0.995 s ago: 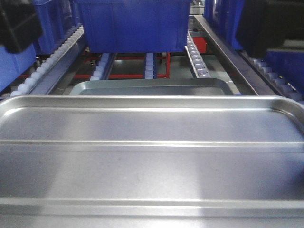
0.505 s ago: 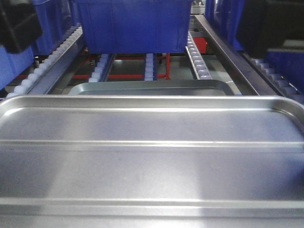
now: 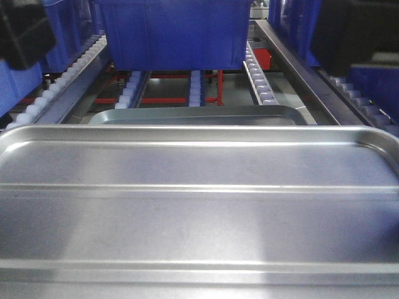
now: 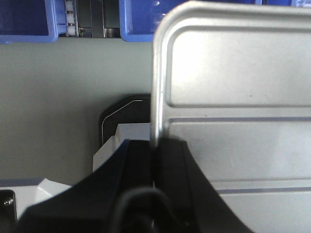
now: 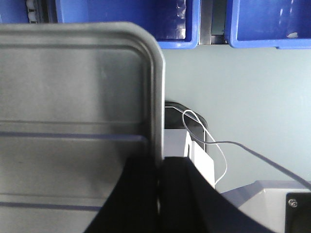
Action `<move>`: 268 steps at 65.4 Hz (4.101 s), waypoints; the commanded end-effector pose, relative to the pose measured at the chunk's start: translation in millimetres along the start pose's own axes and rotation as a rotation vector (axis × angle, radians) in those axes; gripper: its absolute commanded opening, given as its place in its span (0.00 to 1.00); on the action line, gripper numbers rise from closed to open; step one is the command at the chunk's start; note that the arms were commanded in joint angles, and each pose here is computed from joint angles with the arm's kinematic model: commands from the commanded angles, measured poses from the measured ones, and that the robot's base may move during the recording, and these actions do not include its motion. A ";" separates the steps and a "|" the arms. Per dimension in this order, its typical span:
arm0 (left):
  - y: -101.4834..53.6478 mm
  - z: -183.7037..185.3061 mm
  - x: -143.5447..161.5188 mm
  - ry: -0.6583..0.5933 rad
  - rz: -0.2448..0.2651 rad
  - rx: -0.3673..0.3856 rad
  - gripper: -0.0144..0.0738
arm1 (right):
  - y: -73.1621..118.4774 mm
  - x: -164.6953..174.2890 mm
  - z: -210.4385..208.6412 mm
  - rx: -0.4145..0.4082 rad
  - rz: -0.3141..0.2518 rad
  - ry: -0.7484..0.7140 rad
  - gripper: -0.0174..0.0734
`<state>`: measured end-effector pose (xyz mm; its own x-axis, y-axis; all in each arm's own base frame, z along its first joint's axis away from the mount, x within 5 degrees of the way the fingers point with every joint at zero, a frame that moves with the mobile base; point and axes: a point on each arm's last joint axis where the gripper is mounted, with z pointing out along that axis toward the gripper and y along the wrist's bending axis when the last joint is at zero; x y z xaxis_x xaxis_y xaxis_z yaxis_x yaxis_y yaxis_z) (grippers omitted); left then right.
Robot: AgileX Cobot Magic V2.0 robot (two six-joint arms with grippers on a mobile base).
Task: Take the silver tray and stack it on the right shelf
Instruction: 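Move the held tray forward over the larger silver tray, then lower the small tray into the larger silver tray with both grippers, then open both grippers and raise them away from the trays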
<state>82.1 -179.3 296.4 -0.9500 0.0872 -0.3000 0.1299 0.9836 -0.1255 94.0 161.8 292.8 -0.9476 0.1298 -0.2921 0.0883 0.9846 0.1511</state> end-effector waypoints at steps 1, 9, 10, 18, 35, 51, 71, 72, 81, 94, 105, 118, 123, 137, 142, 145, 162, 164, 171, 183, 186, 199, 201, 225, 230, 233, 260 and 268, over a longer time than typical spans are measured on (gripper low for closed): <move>13.8 -10.9 1.4 0.012 0.007 -0.112 0.06 | -9.5 -5.5 -10.8 0.068 0.001 -0.036 0.26; 13.7 -10.9 1.1 0.009 0.008 -0.110 0.06 | -9.5 -5.5 -10.8 0.068 0.001 -0.036 0.26; 13.7 -10.9 1.1 0.009 0.008 -0.110 0.06 | -9.5 -5.5 -10.8 0.068 0.001 -0.036 0.26; 13.2 -10.8 0.4 0.002 0.009 -0.105 0.06 | -8.8 -5.7 -10.7 0.060 0.001 -0.038 0.26; 14.5 -11.0 -0.9 -0.013 0.015 -0.120 0.06 | -5.6 -6.5 -10.8 0.026 0.001 -0.046 0.26; 15.6 -11.2 -8.2 -0.085 0.039 -0.130 0.06 | -3.5 -9.1 -10.8 0.002 -0.007 -0.072 0.26; 20.3 -3.8 -48.4 -0.194 0.049 0.020 0.06 | -8.8 -57.1 -4.5 -0.107 0.018 -0.219 0.26; 21.6 -2.9 -50.6 -0.194 0.050 0.021 0.06 | -9.5 -59.8 -3.8 -0.112 0.022 -0.223 0.26; 29.9 6.8 -76.8 -0.200 0.074 0.028 0.06 | -14.2 -85.5 5.8 -0.126 0.033 -0.255 0.26; 34.3 31.5 -121.2 -0.239 0.049 0.101 0.06 | -5.9 -124.9 23.9 -0.096 -0.001 -0.288 0.26; 35.5 54.6 -153.5 -0.242 0.060 0.089 0.06 | 6.1 -159.2 46.5 -0.064 -0.022 -0.291 0.26; 30.4 76.9 -192.1 -0.260 0.059 0.073 0.06 | 18.6 -197.8 72.8 -0.037 -0.008 -0.292 0.26; 27.8 84.0 -201.6 -0.253 0.052 0.071 0.06 | 21.3 -207.0 79.9 -0.026 -0.012 -0.288 0.26; 23.0 100.5 -208.5 -0.222 0.040 0.072 0.06 | 25.4 -216.1 94.0 -0.023 -0.009 -0.284 0.26; 23.1 104.5 -208.1 -0.208 0.040 0.066 0.06 | 25.0 -216.6 96.0 -0.021 -0.008 -0.281 0.26; 23.1 106.2 -208.2 -0.204 0.040 0.064 0.06 | 25.0 -216.6 96.6 -0.020 -0.008 -0.280 0.26; 22.9 108.6 -208.5 -0.202 0.040 0.063 0.06 | 24.9 -216.5 97.1 -0.017 -0.008 -0.277 0.26; 22.9 108.6 -208.5 -0.202 0.040 0.063 0.06 | 24.9 -216.5 97.1 -0.017 -0.008 -0.277 0.26; 22.9 108.6 -208.5 -0.202 0.040 0.063 0.06 | 24.4 -216.1 97.2 -0.012 -0.007 -0.272 0.26; 24.1 108.6 -209.0 -0.208 0.056 0.048 0.06 | 24.3 -215.9 97.3 -0.011 -0.006 -0.270 0.26; 24.1 108.6 -209.0 -0.208 0.056 0.048 0.06 | 24.5 -215.8 97.3 -0.013 -0.004 -0.269 0.26; 22.9 107.6 -209.5 -0.204 0.036 0.066 0.15 | 25.6 -215.3 97.4 -0.027 0.008 -0.263 0.46; 22.3 107.2 -210.0 -0.207 0.032 0.072 0.22 | 25.6 -215.3 97.4 -0.027 0.008 -0.263 0.51; 20.6 106.8 -211.4 -0.219 0.005 0.101 0.49 | 24.0 -214.8 97.6 -0.009 0.002 -0.257 0.74; 20.5 105.7 -211.8 -0.215 0.005 0.099 0.40 | 23.5 -215.0 95.7 0.003 0.006 -0.247 0.64; 20.4 103.3 -212.1 -0.200 0.005 0.091 0.31 | 23.0 -215.5 92.9 0.018 0.011 -0.236 0.52; 21.6 87.1 -218.2 -0.194 0.032 0.047 0.07 | 22.1 -219.2 75.8 0.038 0.018 -0.246 0.28; 22.3 69.7 -216.9 -0.273 0.034 0.083 0.07 | 22.8 -218.4 48.5 -0.041 -0.028 -0.344 0.25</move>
<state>317.1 -190.9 252.6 -0.9026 0.0954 -0.4198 0.1648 0.9774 -0.1321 325.7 166.4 264.0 -0.8794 0.1655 -0.4463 0.1340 0.9858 0.1016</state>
